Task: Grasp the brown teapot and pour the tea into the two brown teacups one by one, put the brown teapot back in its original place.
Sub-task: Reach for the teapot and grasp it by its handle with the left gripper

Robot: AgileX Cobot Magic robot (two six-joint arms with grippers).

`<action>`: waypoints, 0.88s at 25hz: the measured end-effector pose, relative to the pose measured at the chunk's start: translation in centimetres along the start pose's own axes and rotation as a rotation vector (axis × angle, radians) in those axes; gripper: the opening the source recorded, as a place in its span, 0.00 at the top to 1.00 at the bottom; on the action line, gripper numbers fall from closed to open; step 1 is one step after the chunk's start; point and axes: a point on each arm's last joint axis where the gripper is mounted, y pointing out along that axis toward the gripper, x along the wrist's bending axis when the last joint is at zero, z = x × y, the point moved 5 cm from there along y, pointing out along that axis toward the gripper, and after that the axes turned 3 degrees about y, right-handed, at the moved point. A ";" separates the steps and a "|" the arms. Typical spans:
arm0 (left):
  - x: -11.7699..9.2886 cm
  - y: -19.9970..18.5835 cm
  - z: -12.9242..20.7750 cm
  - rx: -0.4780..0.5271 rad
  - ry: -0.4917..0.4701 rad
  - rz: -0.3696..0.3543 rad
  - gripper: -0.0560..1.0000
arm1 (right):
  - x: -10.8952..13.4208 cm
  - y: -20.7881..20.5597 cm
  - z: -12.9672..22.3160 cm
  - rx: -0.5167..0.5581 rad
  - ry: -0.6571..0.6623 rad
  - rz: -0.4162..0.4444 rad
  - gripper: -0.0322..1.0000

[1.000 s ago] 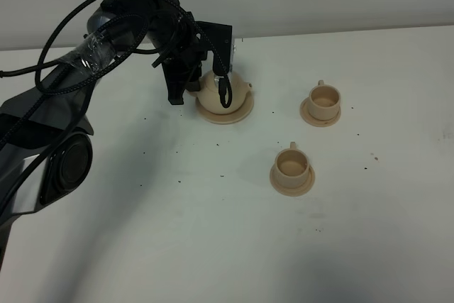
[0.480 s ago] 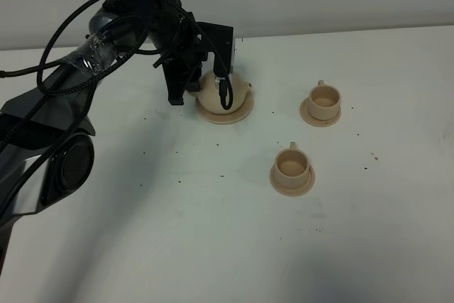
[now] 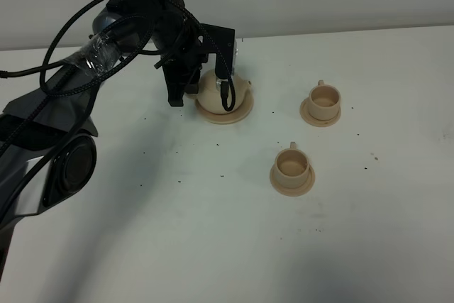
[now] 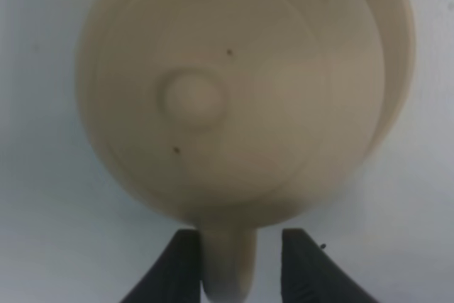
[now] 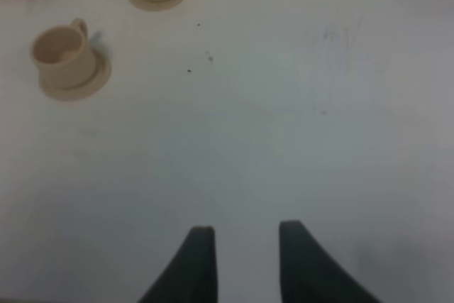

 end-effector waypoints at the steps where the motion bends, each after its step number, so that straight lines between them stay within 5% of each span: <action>1: 0.2 -0.2 0.1 0.005 -0.002 -0.009 0.66 | 0.0 0.0 0.0 0.000 0.000 0.000 0.74; 11: 0.9 -1.1 0.4 0.030 -0.017 -0.050 0.66 | 0.0 0.0 0.0 0.000 0.000 0.000 0.74; 22: 0.7 -1.1 -0.6 0.025 -0.142 -0.053 0.66 | 0.0 0.0 0.0 0.000 0.000 0.000 0.74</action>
